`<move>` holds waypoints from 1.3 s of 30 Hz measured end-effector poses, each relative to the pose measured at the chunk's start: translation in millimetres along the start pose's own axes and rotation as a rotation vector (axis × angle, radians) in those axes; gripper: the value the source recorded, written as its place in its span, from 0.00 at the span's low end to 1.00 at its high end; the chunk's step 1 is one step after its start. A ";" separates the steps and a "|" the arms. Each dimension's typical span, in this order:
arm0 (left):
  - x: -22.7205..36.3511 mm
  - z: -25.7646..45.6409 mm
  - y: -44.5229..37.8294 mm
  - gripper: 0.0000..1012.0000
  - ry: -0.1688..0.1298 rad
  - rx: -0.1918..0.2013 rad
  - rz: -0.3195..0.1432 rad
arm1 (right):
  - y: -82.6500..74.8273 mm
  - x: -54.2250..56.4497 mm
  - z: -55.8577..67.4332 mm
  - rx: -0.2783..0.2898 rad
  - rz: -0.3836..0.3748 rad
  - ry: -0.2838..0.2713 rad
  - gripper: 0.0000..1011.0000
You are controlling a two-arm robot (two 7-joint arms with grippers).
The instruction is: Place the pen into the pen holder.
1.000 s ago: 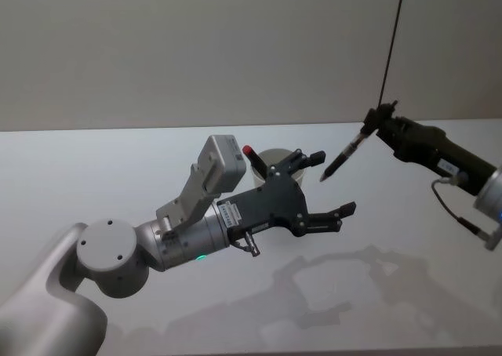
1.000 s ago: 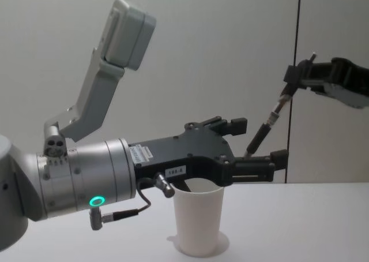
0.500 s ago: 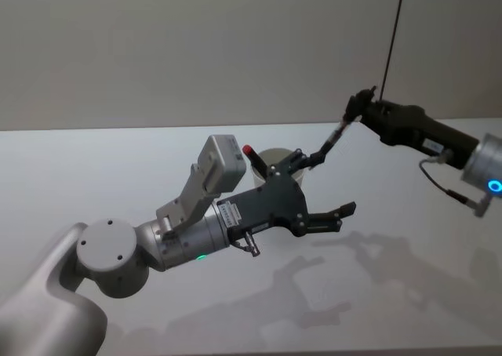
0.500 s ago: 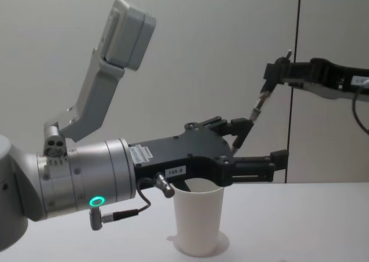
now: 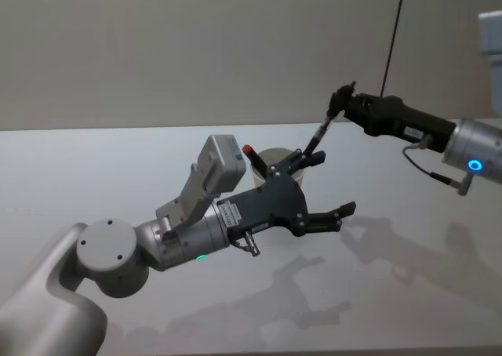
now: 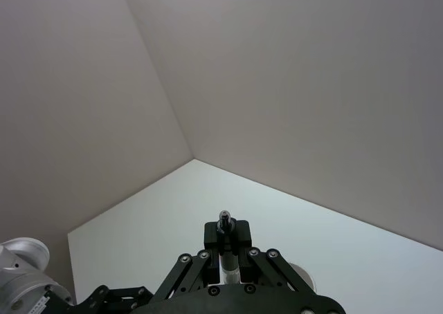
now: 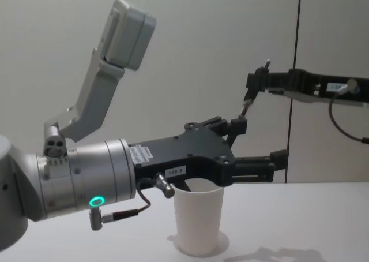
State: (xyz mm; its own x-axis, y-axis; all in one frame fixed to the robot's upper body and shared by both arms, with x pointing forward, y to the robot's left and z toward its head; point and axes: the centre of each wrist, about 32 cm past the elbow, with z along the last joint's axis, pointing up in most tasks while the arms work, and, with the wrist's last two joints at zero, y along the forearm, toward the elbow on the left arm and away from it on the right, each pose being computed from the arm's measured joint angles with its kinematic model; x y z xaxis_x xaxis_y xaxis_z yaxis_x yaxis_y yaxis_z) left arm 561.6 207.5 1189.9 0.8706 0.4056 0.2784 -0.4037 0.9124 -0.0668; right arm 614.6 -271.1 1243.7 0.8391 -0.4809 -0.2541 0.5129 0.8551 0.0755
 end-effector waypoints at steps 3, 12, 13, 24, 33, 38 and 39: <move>0.0 0.0 0.0 0.99 0.000 0.000 0.000 | 5.9 7.8 -0.8 -0.018 0.003 -0.004 0.13; 0.0 0.0 0.0 0.99 0.000 0.000 0.000 | 18.1 19.9 -5.2 -0.043 -0.004 -0.018 0.13; 0.0 0.0 0.0 0.99 0.000 0.000 0.000 | 19.0 20.7 -5.8 -0.042 -0.006 -0.020 0.13; 0.0 0.0 0.0 0.99 0.000 0.000 0.000 | 32.6 28.9 -16.0 -0.032 -0.035 -0.032 0.13; 0.0 0.0 0.0 0.99 0.000 0.000 0.000 | 43.1 30.8 -24.3 -0.049 -0.046 -0.046 0.13; 0.0 0.0 0.0 0.99 0.000 0.000 0.000 | 48.3 30.6 -28.3 -0.066 -0.049 -0.058 0.13; 0.0 0.0 0.0 0.99 0.000 0.000 0.000 | 50.0 30.4 -29.9 -0.073 -0.050 -0.060 0.14</move>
State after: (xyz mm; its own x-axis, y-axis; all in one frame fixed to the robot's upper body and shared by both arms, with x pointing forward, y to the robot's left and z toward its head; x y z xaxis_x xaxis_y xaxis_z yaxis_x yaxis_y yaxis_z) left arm 561.6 207.4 1189.9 0.8706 0.4056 0.2783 -0.4037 0.9124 -0.0669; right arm 660.3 -237.2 1210.9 0.8234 -0.5322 -0.1971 0.5417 0.8406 -0.0066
